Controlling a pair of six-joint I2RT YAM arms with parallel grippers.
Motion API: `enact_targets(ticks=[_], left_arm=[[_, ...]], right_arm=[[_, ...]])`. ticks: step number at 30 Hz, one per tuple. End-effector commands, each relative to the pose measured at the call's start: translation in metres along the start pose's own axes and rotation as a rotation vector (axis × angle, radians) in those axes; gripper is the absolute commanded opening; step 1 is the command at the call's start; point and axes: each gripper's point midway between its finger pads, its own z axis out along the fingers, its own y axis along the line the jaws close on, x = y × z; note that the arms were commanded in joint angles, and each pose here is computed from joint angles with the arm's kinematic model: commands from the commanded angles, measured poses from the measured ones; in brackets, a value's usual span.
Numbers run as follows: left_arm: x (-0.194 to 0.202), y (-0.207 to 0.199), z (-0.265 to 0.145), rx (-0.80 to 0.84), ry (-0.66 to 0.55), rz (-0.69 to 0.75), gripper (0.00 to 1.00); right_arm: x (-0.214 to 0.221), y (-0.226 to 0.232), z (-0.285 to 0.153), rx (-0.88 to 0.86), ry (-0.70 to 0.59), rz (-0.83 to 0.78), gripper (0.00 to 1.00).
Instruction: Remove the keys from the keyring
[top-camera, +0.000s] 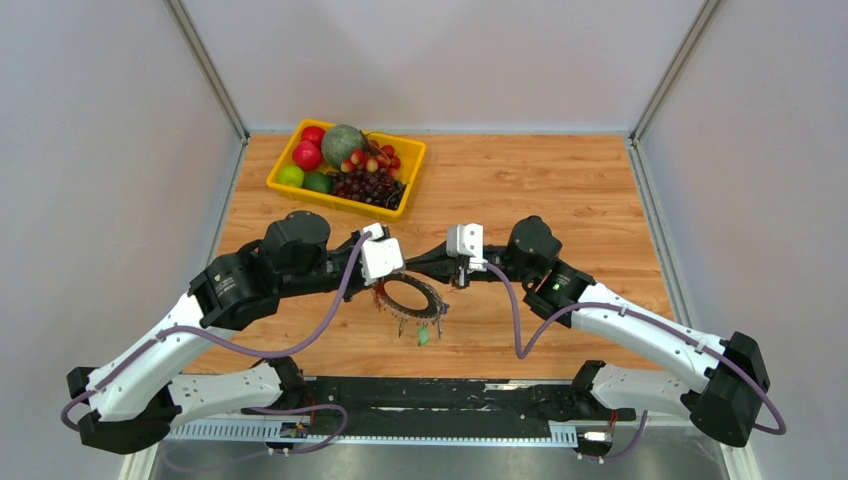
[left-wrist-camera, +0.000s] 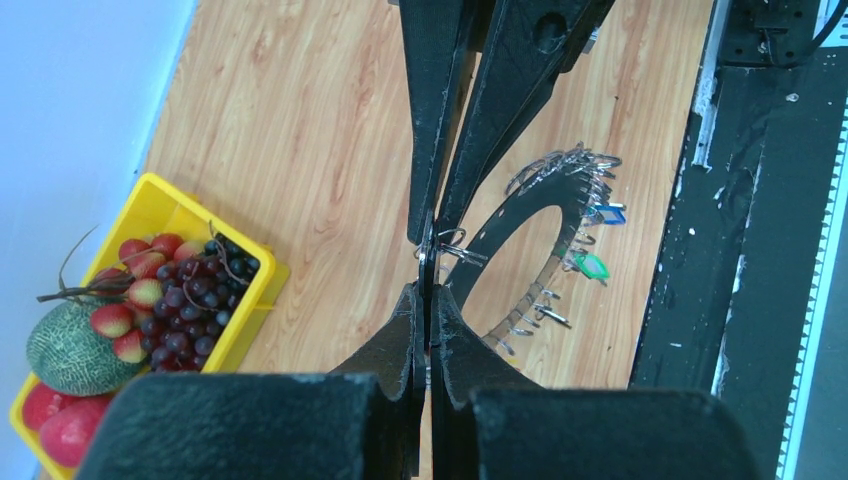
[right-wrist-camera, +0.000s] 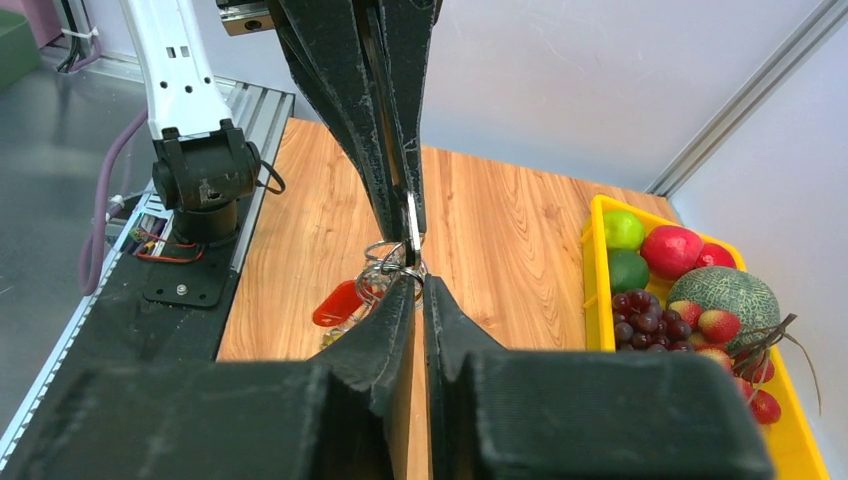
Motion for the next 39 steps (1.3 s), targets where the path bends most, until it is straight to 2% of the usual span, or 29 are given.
enact_targets(ticks=[1,4,9,13,24,34,39], left_arm=[[-0.034,0.010,-0.013,-0.035,-0.116,0.023,0.00],[-0.035,0.010,-0.014,-0.036,-0.121,0.021,0.00],[-0.037,0.011,-0.015,-0.040,-0.134,0.019,0.00],[-0.035,0.011,-0.015,-0.048,-0.134,0.021,0.00],[-0.020,0.014,-0.009,-0.074,-0.095,0.039,0.00],[-0.016,0.012,-0.007,-0.066,-0.083,0.050,0.00],[-0.016,0.010,-0.009,-0.053,-0.086,0.062,0.00]], right_arm=[[-0.026,-0.003,0.002,-0.008,-0.066,-0.058,0.07],[-0.025,0.000,0.004,-0.017,-0.071,-0.042,0.00],[-0.022,-0.006,0.006,0.029,-0.067,0.014,0.00],[-0.020,-0.015,0.007,0.095,-0.064,0.123,0.00],[-0.027,-0.018,0.012,0.202,-0.133,0.737,0.00],[0.002,-0.013,0.019,0.243,-0.034,1.224,0.00],[0.013,-0.010,0.019,0.217,0.002,1.374,0.00]])
